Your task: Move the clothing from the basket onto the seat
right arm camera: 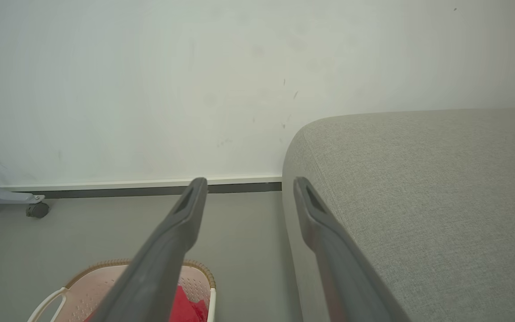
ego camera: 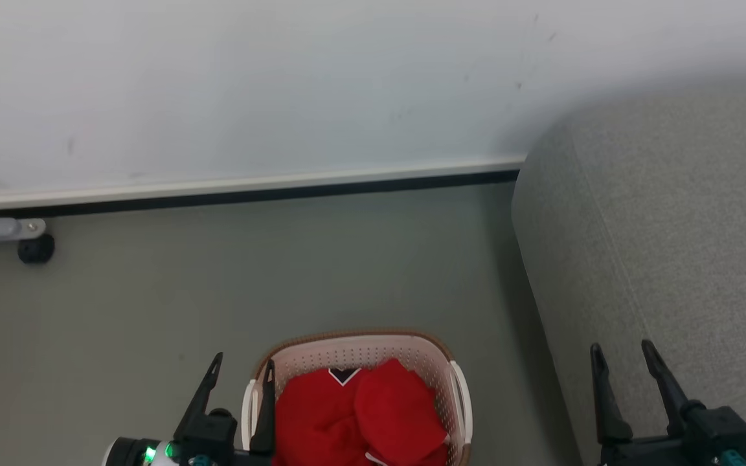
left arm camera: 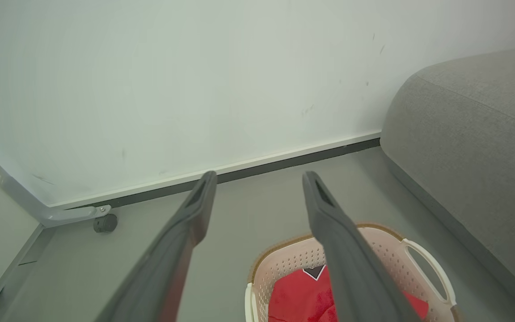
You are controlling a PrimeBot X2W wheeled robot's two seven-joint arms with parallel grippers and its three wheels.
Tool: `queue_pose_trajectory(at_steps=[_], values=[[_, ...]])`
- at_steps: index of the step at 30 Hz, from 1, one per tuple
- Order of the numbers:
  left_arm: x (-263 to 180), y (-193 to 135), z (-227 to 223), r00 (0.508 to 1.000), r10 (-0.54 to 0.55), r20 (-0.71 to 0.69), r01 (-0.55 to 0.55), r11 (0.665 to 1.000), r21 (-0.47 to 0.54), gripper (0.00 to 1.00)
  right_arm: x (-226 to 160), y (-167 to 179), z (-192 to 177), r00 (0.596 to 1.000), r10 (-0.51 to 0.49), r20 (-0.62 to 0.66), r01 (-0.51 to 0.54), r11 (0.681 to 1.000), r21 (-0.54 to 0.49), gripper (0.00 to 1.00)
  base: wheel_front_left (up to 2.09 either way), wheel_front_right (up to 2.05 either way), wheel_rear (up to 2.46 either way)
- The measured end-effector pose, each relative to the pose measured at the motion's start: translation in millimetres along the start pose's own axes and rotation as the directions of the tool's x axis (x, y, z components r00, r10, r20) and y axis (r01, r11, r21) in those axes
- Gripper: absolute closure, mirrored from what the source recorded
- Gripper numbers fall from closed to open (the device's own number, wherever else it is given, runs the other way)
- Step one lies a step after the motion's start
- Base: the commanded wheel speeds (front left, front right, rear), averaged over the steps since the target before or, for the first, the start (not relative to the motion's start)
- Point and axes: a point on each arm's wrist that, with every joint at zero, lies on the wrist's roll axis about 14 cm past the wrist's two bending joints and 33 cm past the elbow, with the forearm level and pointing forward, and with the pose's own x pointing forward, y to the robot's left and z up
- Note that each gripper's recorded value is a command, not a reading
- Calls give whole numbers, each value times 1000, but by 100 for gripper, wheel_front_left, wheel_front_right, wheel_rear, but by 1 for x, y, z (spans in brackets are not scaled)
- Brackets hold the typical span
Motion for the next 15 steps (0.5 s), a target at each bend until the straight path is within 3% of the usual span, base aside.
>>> queue_pose_trajectory(at_steps=[15], values=[[45, -60, -70, 954, -207, -216, 207, 978, -22, 0, 37, -21, -17, 999, -28, -38, 27, 1000, -16, 0, 0, 0, 0]])
